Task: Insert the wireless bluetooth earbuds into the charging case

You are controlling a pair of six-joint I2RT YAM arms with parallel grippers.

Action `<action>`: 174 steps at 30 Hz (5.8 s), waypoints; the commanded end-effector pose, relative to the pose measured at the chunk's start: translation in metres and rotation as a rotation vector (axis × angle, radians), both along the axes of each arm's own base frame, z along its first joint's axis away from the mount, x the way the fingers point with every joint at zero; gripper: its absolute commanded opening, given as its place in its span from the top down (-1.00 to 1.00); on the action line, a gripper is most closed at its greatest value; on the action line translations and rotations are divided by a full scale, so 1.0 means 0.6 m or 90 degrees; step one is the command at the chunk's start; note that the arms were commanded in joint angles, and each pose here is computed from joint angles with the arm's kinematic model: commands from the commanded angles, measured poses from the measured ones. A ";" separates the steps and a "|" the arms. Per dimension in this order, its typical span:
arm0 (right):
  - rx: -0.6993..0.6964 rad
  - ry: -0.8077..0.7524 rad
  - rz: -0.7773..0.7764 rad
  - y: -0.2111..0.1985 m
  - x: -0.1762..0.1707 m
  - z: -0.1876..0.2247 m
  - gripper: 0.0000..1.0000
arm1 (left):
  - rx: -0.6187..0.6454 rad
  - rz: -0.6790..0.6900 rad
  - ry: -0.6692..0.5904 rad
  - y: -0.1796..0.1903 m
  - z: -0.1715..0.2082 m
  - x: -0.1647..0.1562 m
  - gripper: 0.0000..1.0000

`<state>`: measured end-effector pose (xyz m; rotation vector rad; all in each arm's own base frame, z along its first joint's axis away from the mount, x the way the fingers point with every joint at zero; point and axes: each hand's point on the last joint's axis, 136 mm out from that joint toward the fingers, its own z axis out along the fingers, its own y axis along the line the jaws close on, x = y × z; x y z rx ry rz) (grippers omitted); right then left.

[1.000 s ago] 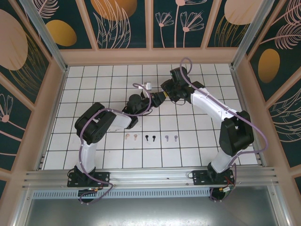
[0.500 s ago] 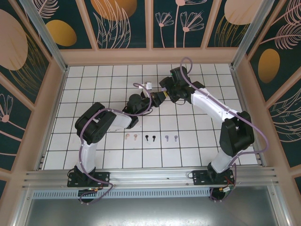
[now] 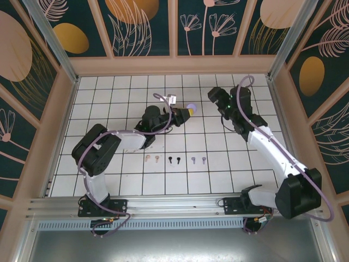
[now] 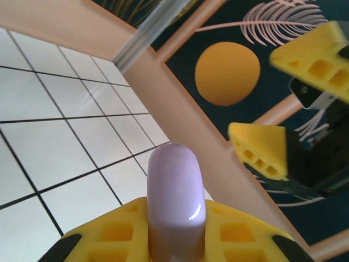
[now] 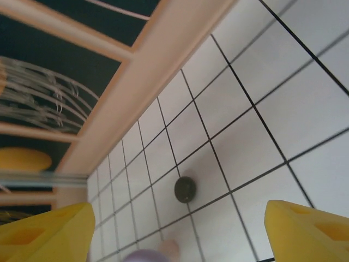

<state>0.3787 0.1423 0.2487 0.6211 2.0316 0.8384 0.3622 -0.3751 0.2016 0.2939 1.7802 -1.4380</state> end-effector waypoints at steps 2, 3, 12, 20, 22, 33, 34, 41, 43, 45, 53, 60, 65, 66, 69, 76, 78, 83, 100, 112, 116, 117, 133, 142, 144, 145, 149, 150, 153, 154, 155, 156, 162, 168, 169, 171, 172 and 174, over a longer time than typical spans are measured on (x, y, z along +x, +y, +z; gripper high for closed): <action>-0.105 -0.159 0.116 0.011 -0.039 0.026 -0.63 | 0.056 -0.113 -0.027 -0.005 -0.001 -0.036 1.00; -0.113 -0.180 0.147 0.017 -0.052 0.024 -0.63 | 0.060 -0.132 -0.027 -0.005 0.001 -0.041 1.00; -0.116 -0.240 0.348 0.073 -0.123 -0.017 -0.60 | 0.062 -0.227 -0.031 -0.009 0.020 -0.070 1.00; -0.092 -0.231 0.398 0.100 -0.113 -0.027 -0.51 | 0.052 -0.245 -0.039 -0.009 0.040 -0.080 1.00; -0.090 -0.229 0.399 0.102 -0.111 -0.029 -0.50 | 0.050 -0.246 -0.041 -0.010 0.045 -0.080 1.00; -0.089 -0.196 0.373 0.101 -0.087 -0.061 -0.38 | 0.037 -0.259 -0.056 -0.012 0.070 -0.084 1.00; -0.089 -0.188 0.362 0.097 -0.083 -0.069 -0.36 | 0.035 -0.261 -0.058 -0.011 0.072 -0.085 1.00; -0.097 -0.124 0.260 0.060 -0.048 -0.127 -0.22 | 0.033 -0.267 -0.064 -0.003 0.077 -0.100 1.00; -0.087 -0.116 0.266 0.060 -0.050 -0.132 -0.22 | 0.035 -0.266 -0.063 -0.002 0.074 -0.102 1.00; -0.080 -0.124 0.276 0.063 -0.059 -0.124 -0.22 | 0.038 -0.262 -0.060 -0.001 0.070 -0.101 1.00; -0.044 -0.212 0.361 0.080 -0.131 -0.053 -0.25 | 0.034 -0.270 -0.066 -0.001 0.074 -0.104 1.00; -0.041 -0.232 0.402 0.094 -0.134 -0.030 -0.21 | 0.019 -0.292 -0.065 -0.004 0.083 -0.111 1.00; -0.039 -0.235 0.409 0.101 -0.121 -0.023 -0.15 | 0.014 -0.302 -0.066 -0.006 0.089 -0.116 1.00; -0.039 -0.236 0.409 0.102 -0.120 -0.022 -0.15 | 0.014 -0.302 -0.066 -0.006 0.089 -0.116 1.00; -0.040 -0.239 0.410 0.104 -0.117 -0.018 -0.14 | 0.014 -0.304 -0.066 -0.007 0.089 -0.116 1.00; -0.039 -0.236 0.416 0.107 -0.114 -0.020 -0.10 | 0.014 -0.308 -0.066 -0.012 0.089 -0.117 1.00; -0.040 -0.234 0.420 0.109 -0.114 -0.021 -0.08 | 0.013 -0.310 -0.067 -0.013 0.092 -0.117 1.00; -0.047 -0.228 0.424 0.111 -0.110 -0.025 0.01 | 0.012 -0.317 -0.070 -0.018 0.096 -0.118 1.00; -0.074 -0.214 0.478 0.125 -0.120 -0.043 0.23 | 0.014 -0.336 -0.068 -0.024 0.097 -0.124 1.00; -0.104 -0.208 0.482 0.124 -0.110 -0.044 0.42 | 0.027 -0.373 -0.059 -0.028 0.089 -0.138 1.00; -0.095 -0.219 0.485 0.129 -0.108 -0.032 0.57 | 0.032 -0.377 -0.054 -0.030 0.082 -0.141 1.00; -0.092 -0.221 0.487 0.130 -0.109 -0.029 0.63 | 0.033 -0.377 -0.053 -0.030 0.080 -0.141 1.00; -0.107 -0.200 0.462 0.123 -0.107 -0.012 1.00 | 0.050 -0.285 -0.060 -0.031 0.060 -0.102 0.03; -0.141 -0.192 0.428 0.112 -0.089 0.005 1.00 | 0.065 -0.215 -0.078 -0.026 0.068 -0.071 -0.31; -0.144 -0.189 0.420 0.110 -0.084 0.007 1.00 | 0.067 -0.206 -0.080 -0.024 0.069 -0.068 -0.35; -0.146 -0.186 0.413 0.108 -0.080 0.008 1.00 | 0.067 -0.202 -0.081 -0.023 0.071 -0.067 -0.39; -0.151 -0.182 0.390 0.102 -0.069 0.013 1.00 | 0.071 -0.200 -0.084 -0.018 0.070 -0.070 -0.49; -0.152 -0.181 0.387 0.102 -0.067 0.014 1.00 | 0.073 -0.200 -0.085 -0.017 0.070 -0.072 -0.51; -0.157 -0.177 0.380 0.100 -0.060 0.014 1.00 | 0.082 -0.198 -0.083 -0.013 0.061 -0.077 -0.56; -0.160 -0.173 0.380 0.100 -0.059 0.012 1.00 | 0.086 -0.197 -0.079 -0.011 0.055 -0.076 -0.56; -0.164 -0.172 0.380 0.100 -0.057 0.011 1.00 | 0.081 -0.195 -0.095 -0.006 0.074 -0.083 -0.57; -0.171 -0.168 0.382 0.099 -0.056 0.009 1.00 | 0.088 -0.192 -0.094 -0.003 0.071 -0.083 -0.57; -0.288 -0.137 0.403 0.080 -0.048 -0.013 1.00 | 0.164 -0.189 -0.127 0.023 0.078 -0.071 -0.59; -0.418 -0.106 0.440 0.058 -0.040 -0.048 1.00 | 0.281 -0.237 -0.148 0.040 0.074 -0.047 -0.64; -0.427 -0.105 0.446 0.059 -0.040 -0.050 1.00 | 0.292 -0.248 -0.147 0.042 0.074 -0.045 -0.64; -0.443 -0.104 0.466 0.065 -0.042 -0.056 1.00 | 0.323 -0.274 -0.128 0.042 0.053 -0.034 -0.64; -0.453 -0.104 0.470 0.067 -0.042 -0.057 1.00 | 0.335 -0.286 -0.120 0.042 0.047 -0.033 -0.63; -0.469 -0.101 0.485 0.074 -0.045 -0.063 1.00 | 0.360 -0.313 -0.110 0.040 0.034 -0.030 -0.57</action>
